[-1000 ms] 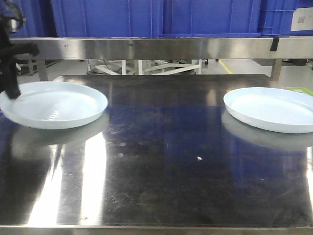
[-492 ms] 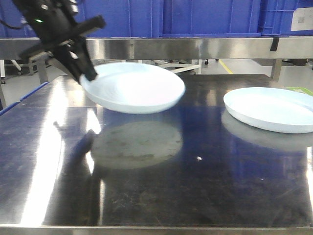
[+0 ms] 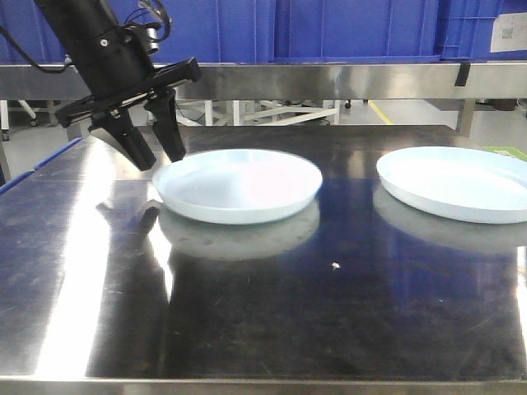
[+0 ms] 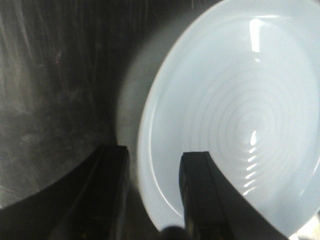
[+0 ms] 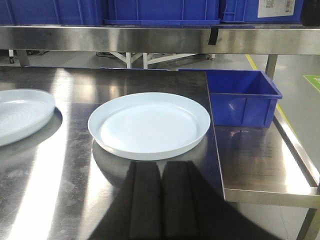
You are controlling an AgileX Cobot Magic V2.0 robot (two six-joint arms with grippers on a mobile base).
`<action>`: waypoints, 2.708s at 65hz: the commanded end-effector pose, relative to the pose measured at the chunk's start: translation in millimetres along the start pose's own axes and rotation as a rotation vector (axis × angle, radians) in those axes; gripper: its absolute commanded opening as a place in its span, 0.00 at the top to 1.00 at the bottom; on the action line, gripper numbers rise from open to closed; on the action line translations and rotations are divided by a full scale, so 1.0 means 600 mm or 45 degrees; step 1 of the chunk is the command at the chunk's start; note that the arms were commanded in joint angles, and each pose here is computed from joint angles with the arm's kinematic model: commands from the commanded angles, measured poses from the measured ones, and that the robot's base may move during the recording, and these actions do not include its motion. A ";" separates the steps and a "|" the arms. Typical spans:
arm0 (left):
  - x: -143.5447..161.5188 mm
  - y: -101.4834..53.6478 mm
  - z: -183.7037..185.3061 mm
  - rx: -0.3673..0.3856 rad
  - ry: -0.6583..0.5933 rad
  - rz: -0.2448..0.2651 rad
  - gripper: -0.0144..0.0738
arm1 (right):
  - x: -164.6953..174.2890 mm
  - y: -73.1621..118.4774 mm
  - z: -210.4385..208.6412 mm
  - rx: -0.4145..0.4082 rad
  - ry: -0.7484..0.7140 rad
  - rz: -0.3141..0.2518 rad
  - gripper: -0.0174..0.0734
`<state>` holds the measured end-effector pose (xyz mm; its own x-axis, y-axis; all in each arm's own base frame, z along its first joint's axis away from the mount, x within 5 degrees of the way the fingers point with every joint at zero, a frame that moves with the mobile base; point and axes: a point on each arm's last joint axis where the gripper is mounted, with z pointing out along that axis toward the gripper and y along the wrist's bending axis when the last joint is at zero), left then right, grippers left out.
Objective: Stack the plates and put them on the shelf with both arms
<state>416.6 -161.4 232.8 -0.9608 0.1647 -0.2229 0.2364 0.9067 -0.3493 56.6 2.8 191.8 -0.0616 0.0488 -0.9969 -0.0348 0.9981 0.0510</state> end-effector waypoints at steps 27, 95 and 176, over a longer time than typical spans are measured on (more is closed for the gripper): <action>0.035 -0.104 -0.141 -0.143 -0.363 0.336 0.75 | -0.015 -0.001 -0.003 0.011 -0.133 -0.011 0.75; 0.451 0.041 -0.224 -0.294 -1.463 0.376 0.74 | -0.015 -0.001 -0.003 0.011 -0.133 -0.011 0.75; 0.528 0.066 -0.287 -0.517 -1.720 0.249 0.74 | -0.034 -0.002 -0.002 0.019 -0.197 0.025 0.75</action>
<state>96.8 -7.5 288.6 -0.0949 0.0271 -0.9951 0.0800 0.9966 0.0195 56.7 1.4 202.2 0.0531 0.0584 -0.9969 -0.0256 0.9980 0.0571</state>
